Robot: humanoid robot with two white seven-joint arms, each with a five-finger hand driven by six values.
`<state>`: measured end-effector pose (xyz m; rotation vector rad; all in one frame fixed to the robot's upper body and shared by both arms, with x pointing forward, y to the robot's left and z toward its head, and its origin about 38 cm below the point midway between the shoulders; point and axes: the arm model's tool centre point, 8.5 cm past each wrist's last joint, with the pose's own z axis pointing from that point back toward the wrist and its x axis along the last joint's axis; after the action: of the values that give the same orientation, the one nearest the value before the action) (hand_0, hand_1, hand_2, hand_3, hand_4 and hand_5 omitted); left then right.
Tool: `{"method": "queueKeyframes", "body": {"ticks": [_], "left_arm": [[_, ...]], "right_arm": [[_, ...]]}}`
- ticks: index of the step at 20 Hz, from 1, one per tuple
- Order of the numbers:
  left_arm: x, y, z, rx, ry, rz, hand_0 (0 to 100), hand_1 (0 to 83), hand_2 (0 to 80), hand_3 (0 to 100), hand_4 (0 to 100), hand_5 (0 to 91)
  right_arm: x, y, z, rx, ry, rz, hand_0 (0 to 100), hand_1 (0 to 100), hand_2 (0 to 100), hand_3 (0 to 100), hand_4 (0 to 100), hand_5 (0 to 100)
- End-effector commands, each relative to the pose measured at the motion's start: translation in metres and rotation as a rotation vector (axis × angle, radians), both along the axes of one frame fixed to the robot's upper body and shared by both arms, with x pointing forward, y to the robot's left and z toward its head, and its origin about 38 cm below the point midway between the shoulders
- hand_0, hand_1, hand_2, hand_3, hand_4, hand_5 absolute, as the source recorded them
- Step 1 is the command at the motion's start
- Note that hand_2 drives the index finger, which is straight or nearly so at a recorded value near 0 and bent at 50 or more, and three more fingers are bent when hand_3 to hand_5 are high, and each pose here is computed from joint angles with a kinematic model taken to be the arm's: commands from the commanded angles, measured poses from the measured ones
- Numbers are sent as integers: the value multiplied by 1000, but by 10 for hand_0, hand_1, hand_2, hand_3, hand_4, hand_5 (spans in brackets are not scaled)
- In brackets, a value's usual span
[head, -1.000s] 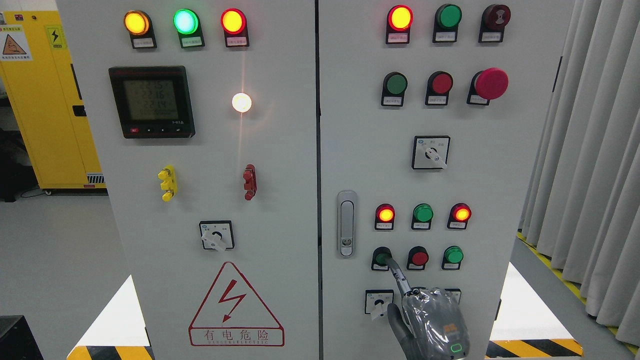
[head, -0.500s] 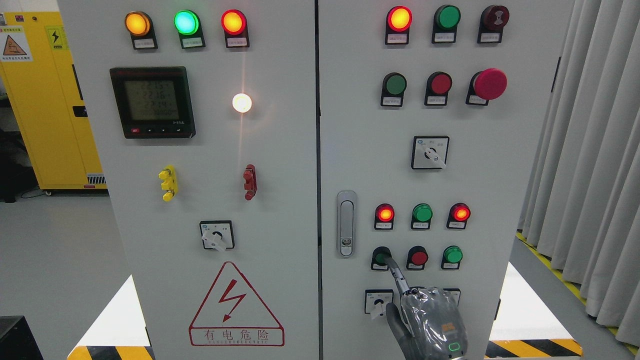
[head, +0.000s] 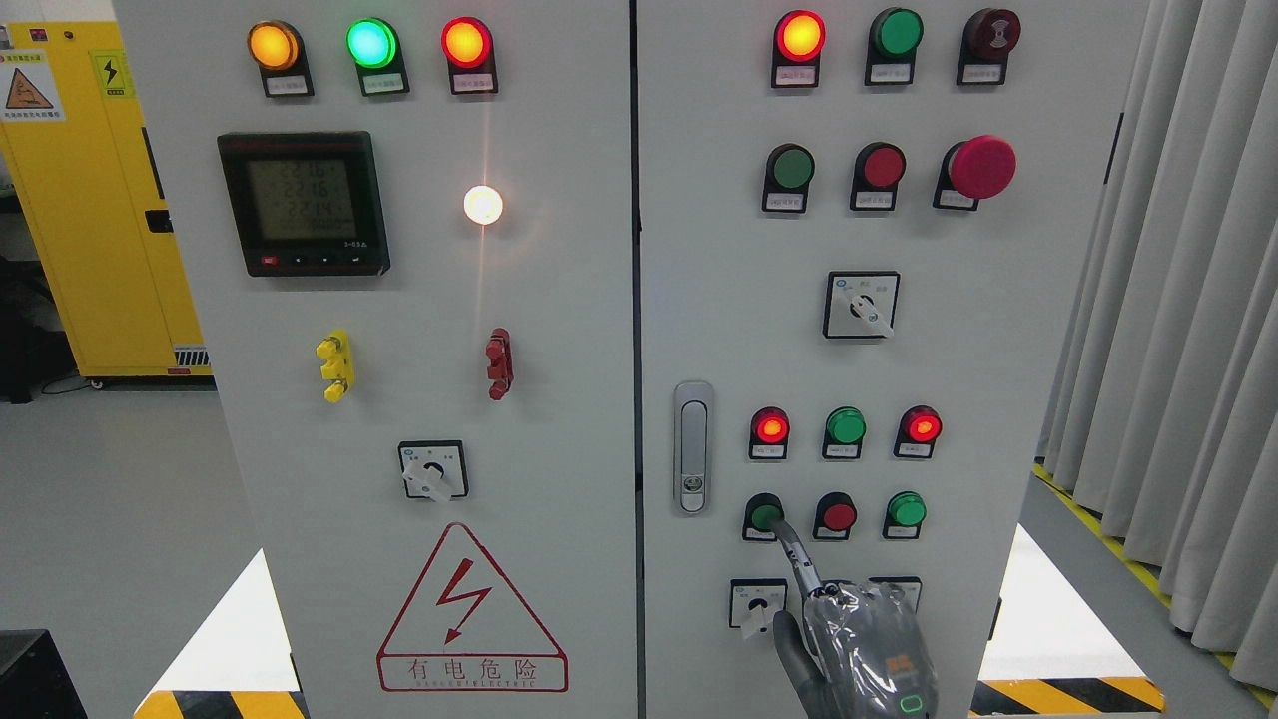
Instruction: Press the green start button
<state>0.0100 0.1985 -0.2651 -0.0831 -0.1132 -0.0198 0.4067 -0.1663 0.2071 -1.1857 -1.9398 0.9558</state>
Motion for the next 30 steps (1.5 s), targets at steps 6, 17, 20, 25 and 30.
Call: {"method": "queueKeyframes", "body": {"ticks": [6,17,20,25,30], "left_arm": [[0,0,0,0,0,1,120,556,0,0,0,0],[0,0,0,0,0,-1,120,556,0,0,0,0],[0,0,0,0,0,1,120,556,0,0,0,0],[0,0,0,0,0,1,120,556,0,0,0,0],[0,0,0,0,0,1,120,556,0,0,0,0]], "right_arm": [[-30,-4,23,30,-112,-7,718,984,0,1000,1000,1000],[-57,22,0,635,43,347,797,838,42,357,440,514],[-63,29,0,777,93,458,821,817,0,175,218,228],[-65,33,-4,850,128,504,809,745,0,0,0,0],[-65,39,-8,903,196,566,808,681,0,0,0,0]]}}
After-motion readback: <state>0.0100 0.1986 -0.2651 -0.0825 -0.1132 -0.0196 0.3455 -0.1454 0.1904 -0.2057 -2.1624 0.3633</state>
